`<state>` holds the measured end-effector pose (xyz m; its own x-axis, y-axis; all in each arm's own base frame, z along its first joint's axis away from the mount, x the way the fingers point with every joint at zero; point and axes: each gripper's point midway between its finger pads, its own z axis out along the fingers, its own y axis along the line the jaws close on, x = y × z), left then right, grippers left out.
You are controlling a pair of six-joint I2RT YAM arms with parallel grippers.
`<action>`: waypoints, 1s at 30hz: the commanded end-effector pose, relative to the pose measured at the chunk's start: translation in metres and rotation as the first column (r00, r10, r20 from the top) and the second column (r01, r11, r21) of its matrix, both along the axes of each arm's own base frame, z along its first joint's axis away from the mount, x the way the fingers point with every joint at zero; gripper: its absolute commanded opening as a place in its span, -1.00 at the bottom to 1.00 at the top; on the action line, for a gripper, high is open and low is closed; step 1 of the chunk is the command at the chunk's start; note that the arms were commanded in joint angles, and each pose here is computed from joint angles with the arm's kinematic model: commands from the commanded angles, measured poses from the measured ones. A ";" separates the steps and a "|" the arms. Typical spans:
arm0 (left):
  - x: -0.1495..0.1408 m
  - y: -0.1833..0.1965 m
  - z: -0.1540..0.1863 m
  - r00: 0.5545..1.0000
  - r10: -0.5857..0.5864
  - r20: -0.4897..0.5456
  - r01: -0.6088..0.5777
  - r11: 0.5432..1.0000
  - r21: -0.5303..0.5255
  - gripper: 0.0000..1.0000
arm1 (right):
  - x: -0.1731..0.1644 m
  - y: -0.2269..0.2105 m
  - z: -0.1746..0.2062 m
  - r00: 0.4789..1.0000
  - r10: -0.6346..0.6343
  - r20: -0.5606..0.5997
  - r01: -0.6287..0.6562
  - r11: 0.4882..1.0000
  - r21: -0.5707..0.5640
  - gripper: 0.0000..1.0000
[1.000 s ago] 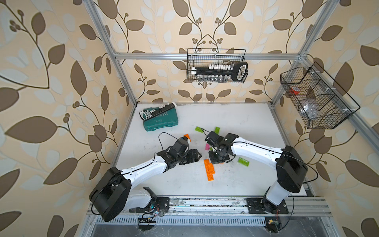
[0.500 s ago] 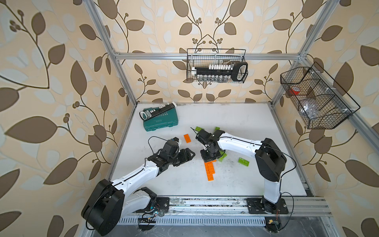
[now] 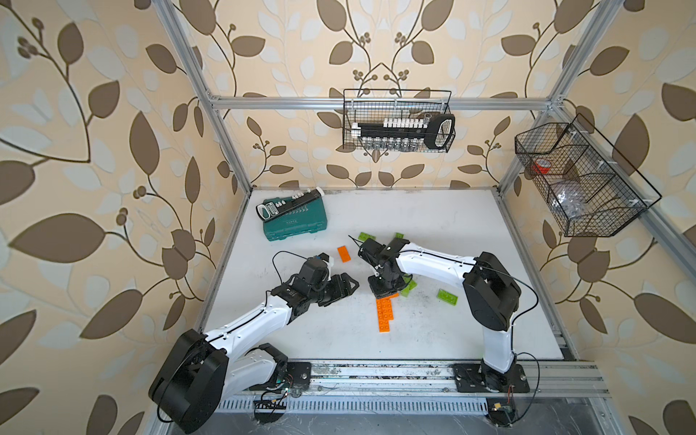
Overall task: Assemble a small pinwheel with lego
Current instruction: Assemble the lego brick with the lego brick.
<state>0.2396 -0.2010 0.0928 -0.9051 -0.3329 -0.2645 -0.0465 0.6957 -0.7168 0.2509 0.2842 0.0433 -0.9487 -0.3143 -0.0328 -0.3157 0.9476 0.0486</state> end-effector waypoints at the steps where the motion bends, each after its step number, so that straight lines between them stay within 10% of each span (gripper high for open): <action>1: 0.003 0.001 0.006 1.000 -0.001 0.024 0.002 1.000 -0.019 0.55 | 0.001 -0.004 -0.004 1.000 -0.010 -0.005 0.010 0.999 -0.041 -0.82; 30: 0.002 0.000 0.004 1.000 -0.006 0.019 0.006 1.000 -0.018 0.55 | -0.007 -0.014 -0.009 0.982 -0.190 0.006 0.190 0.980 -0.051 -0.82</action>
<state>0.2404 -0.1998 0.0928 -0.9039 -0.3373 -0.2631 -0.0503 0.6947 -0.7176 0.2505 0.2800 0.0368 -0.9890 -0.1449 -0.0284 -0.1458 0.9887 0.0361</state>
